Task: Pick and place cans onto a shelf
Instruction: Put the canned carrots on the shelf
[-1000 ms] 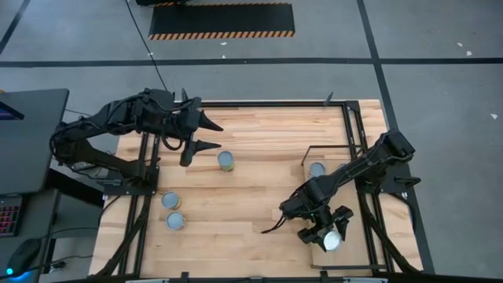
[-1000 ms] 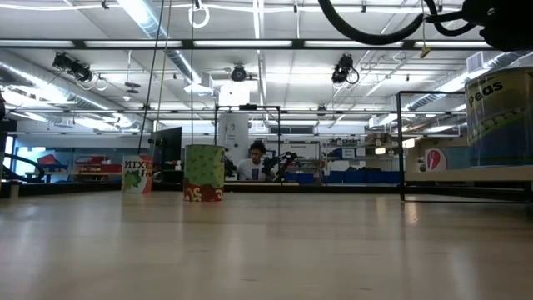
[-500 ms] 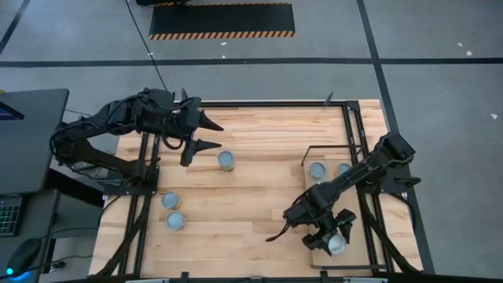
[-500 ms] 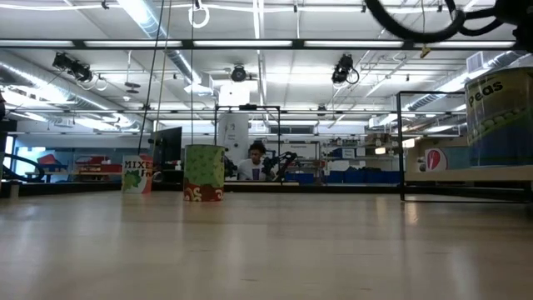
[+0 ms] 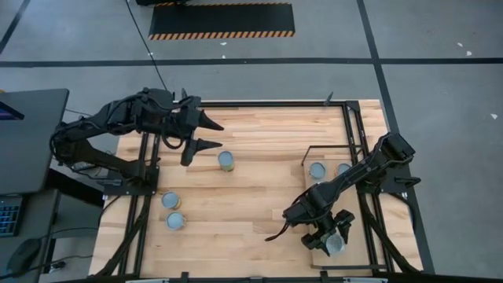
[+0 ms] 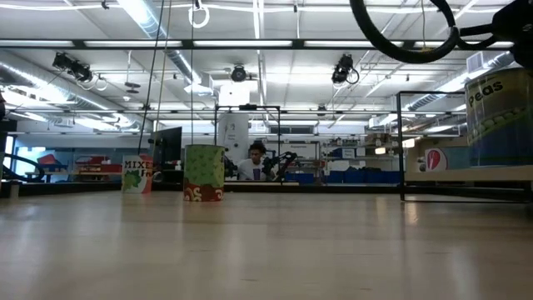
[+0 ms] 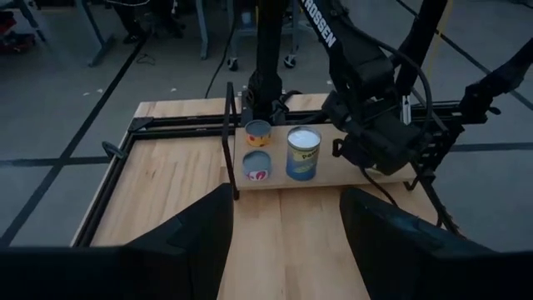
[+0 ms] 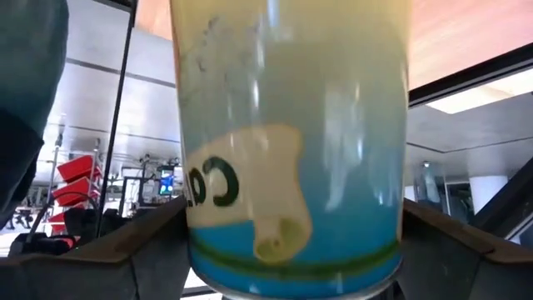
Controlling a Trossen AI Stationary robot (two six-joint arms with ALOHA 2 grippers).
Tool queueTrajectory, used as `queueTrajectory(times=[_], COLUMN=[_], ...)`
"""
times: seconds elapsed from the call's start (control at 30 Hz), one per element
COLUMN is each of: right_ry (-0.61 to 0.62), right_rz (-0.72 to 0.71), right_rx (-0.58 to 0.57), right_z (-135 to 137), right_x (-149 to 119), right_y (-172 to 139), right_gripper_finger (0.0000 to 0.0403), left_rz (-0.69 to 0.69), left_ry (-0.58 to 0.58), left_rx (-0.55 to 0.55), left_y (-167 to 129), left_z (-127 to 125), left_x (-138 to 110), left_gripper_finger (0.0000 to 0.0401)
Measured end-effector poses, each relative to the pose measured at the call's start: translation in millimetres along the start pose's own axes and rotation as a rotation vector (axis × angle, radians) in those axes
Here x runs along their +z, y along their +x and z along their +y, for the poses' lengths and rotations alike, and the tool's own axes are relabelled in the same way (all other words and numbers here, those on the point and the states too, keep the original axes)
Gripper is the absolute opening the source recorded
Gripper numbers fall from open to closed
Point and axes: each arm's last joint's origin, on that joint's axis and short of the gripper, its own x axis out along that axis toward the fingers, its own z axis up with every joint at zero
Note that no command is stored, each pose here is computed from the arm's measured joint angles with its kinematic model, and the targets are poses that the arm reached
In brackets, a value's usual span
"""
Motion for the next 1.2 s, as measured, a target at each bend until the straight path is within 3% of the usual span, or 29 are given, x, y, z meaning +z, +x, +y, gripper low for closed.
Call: queueTrajectory(times=[0.43, 0.7, 0.8, 0.97, 1.07, 1.2], right_ry=[-0.007, -0.108, -0.209, -0.498, -0.737, -0.987], right_rz=[-0.018, -0.053, -0.128, -0.536, -0.719, -0.760], right_rx=[-0.001, 0.074, 0.134, 0.243, 0.198, 0.040], right_z=[-1, -4, -5, -7, -10, -13], right_x=[-1, -39, -61, -107, -127, -135], right_y=[-1, -22, -37, -57, -52, -32], right_gripper_finger=[0.0352, 0.0352, 0.0350, 0.0321, 0.0277, 0.0197], left_rz=[-0.021, -0.020, -0.020, -0.016, -0.009, -0.010], left_ry=[0.003, 0.003, 0.003, 0.002, 0.000, -0.034], left_rx=[0.001, 0.001, 0.001, 0.001, 0.001, 0.000], left_y=[0, 0, 0, 0, 0, 0], left_z=[0, 0, 0, 0, 0, 0], left_x=[2, 2, 2, 2, 1, 1], left_gripper_finger=[0.0227, 0.0227, 0.0227, 0.0227, 0.0227, 0.0227])
